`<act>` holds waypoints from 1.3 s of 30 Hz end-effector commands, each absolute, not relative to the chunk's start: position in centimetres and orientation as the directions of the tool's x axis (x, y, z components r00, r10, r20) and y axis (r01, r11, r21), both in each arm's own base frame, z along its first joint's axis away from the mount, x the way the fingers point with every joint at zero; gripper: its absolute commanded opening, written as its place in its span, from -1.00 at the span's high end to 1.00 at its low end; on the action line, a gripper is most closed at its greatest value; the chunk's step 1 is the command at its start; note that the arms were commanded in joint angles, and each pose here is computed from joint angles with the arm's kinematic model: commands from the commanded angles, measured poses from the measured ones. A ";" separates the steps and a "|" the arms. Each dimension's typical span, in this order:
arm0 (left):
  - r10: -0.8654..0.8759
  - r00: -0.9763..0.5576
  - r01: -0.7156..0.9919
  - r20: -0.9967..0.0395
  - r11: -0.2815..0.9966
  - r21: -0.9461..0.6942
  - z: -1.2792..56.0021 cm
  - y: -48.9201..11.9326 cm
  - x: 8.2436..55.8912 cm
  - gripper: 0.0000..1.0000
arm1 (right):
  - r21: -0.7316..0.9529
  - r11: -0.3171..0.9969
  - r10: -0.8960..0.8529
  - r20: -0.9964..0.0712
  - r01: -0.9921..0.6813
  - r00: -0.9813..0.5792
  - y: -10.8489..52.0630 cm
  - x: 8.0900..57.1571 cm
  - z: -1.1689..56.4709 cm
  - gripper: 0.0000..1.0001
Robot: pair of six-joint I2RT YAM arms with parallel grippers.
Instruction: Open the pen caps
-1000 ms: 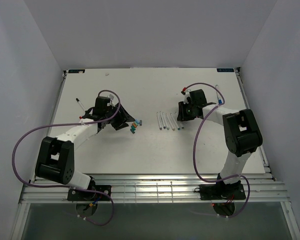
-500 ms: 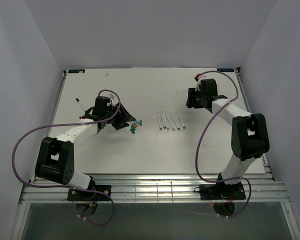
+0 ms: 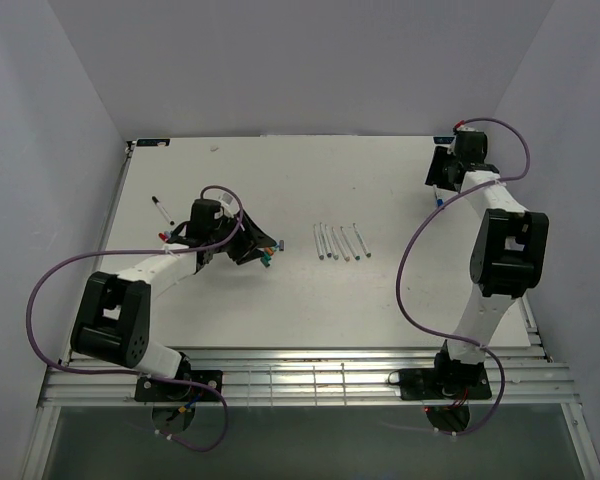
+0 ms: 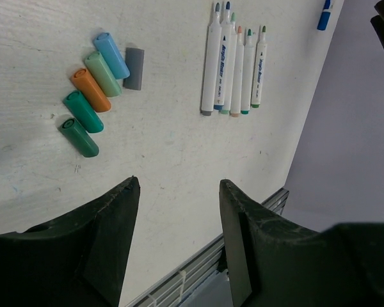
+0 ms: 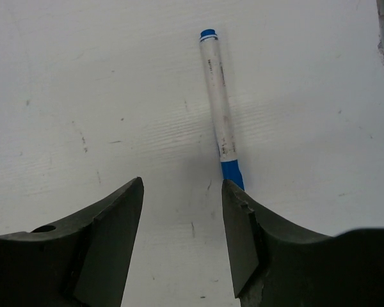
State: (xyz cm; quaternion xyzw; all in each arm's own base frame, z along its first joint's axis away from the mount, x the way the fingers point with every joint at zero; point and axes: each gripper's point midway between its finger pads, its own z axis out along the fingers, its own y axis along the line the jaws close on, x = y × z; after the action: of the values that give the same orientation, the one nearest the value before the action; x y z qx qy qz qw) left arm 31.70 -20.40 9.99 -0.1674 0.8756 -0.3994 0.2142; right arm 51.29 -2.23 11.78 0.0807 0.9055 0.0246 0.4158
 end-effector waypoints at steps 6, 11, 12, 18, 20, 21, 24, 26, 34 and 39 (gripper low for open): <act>-0.441 -0.861 -0.054 -0.254 0.575 -0.816 11.2 -21.8 32.4 -0.26 | 0.060 0.983 0.163 -0.705 0.171 -0.690 -5.0 55.3 9.2 -0.17; -0.439 -0.865 -0.061 -0.244 0.574 -0.817 10.5 -21.8 32.4 -0.27 | 0.038 0.985 0.150 -0.684 0.169 -0.714 -5.8 56.5 7.0 -0.17; -0.439 -0.866 -0.064 -0.240 0.573 -0.817 10.3 -21.8 32.4 -0.27 | 0.038 0.985 0.147 -0.688 0.168 -0.711 -5.9 56.8 7.1 -0.17; -0.436 -0.871 -0.074 -0.225 0.570 -0.819 9.8 -22.0 32.3 -0.26 | 0.035 0.988 0.137 -0.657 0.152 -0.741 -5.9 57.0 5.1 -0.10; -0.438 -0.869 -0.068 -0.230 0.567 -0.821 10.1 -22.0 32.4 -0.26 | 0.041 0.989 0.135 -0.645 0.143 -0.752 -5.7 56.9 4.4 -0.01; -0.438 -0.868 -0.067 -0.232 0.567 -0.821 10.2 -22.0 32.4 -0.26 | 0.044 0.989 0.134 -0.643 0.138 -0.754 -5.6 56.9 4.2 0.01; -0.439 -0.867 -0.061 -0.237 0.565 -0.822 10.5 -21.9 32.3 -0.27 | 0.056 0.990 0.134 -0.630 0.127 -0.765 -5.3 56.8 3.7 0.24; -0.437 -0.867 -0.057 -0.240 0.565 -0.823 10.7 -21.9 32.2 -0.26 | 0.067 0.991 0.135 -0.627 0.120 -0.767 -5.1 57.1 3.6 0.43; -0.407 -0.871 0.014 -0.276 0.541 -0.841 13.2 -22.2 30.6 -0.27 | 0.137 0.986 0.162 -0.650 0.096 -0.743 -2.8 58.1 6.8 0.85; -0.360 -0.878 0.102 -0.316 0.504 -0.857 15.8 -23.0 29.5 -0.27 | 0.342 0.939 0.238 -0.688 -0.018 -0.686 4.8 54.5 12.7 0.85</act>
State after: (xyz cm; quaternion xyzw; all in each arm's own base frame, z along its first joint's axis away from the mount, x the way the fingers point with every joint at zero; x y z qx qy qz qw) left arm 30.65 -22.25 13.17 -0.1203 0.8494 -0.4636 0.2215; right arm 55.64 -1.47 4.39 0.0781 0.9395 0.0671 0.3266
